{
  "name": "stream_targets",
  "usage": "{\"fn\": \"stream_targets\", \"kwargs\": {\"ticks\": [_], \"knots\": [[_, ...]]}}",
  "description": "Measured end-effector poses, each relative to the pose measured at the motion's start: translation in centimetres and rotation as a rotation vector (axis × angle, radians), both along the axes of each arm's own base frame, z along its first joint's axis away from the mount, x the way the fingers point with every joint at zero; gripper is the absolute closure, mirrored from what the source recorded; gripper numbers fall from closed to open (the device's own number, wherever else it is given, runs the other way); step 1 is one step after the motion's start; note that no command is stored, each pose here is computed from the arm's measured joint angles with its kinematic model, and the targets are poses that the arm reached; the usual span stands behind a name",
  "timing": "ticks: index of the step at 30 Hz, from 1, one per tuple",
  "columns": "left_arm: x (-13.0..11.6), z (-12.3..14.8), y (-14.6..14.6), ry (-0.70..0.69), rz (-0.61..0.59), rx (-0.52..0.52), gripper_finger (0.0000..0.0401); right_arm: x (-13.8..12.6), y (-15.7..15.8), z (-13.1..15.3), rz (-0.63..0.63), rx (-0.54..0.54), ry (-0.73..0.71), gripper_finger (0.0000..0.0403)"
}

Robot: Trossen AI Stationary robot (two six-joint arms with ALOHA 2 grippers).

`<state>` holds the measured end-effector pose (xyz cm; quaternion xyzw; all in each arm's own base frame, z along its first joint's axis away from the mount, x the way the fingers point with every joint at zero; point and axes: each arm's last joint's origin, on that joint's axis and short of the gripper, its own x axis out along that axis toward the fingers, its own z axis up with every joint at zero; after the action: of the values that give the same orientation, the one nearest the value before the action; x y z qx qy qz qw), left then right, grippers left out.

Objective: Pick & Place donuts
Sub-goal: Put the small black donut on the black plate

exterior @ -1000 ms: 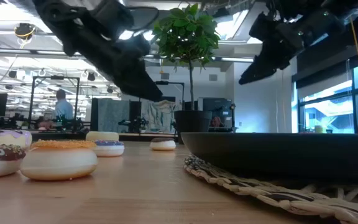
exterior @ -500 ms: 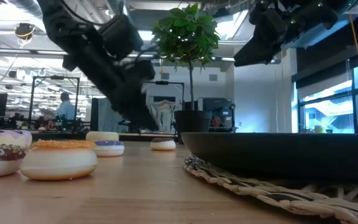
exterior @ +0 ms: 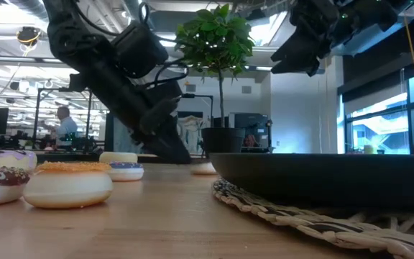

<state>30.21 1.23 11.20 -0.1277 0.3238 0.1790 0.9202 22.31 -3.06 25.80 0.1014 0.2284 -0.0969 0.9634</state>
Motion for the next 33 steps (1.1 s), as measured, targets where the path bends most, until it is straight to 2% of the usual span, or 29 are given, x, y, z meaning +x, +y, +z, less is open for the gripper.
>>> {"fn": "stream_targets", "kwargs": {"ticks": [6, 14, 18, 25, 33], "knots": [[0.6, 0.9, 0.1, -0.12, 0.057, -0.026, 0.0173, 0.0, 0.0, -0.1, 0.003, -0.008, 0.007, 0.0189], [0.7, 0.8, 0.1, -0.147, 0.182, 0.009, 0.0173, -0.1, 0.0, -0.2, 0.015, -0.026, 0.031, 0.0189], [1.1, 0.7, -0.2, -0.182, 0.173, 0.005, 0.0173, -0.2, 0.0, -0.4, 0.013, -0.017, 0.055, 0.0189], [1.5, -1.5, -1.1, -0.126, 0.161, 0.034, 0.0173, -0.2, 0.0, -0.4, 0.014, -0.021, 0.053, 0.0189], [3.3, -1.3, -0.7, -0.151, 0.193, 0.053, 0.0173, -0.2, 0.0, -0.4, 0.021, -0.032, 0.056, 0.0189]]}}
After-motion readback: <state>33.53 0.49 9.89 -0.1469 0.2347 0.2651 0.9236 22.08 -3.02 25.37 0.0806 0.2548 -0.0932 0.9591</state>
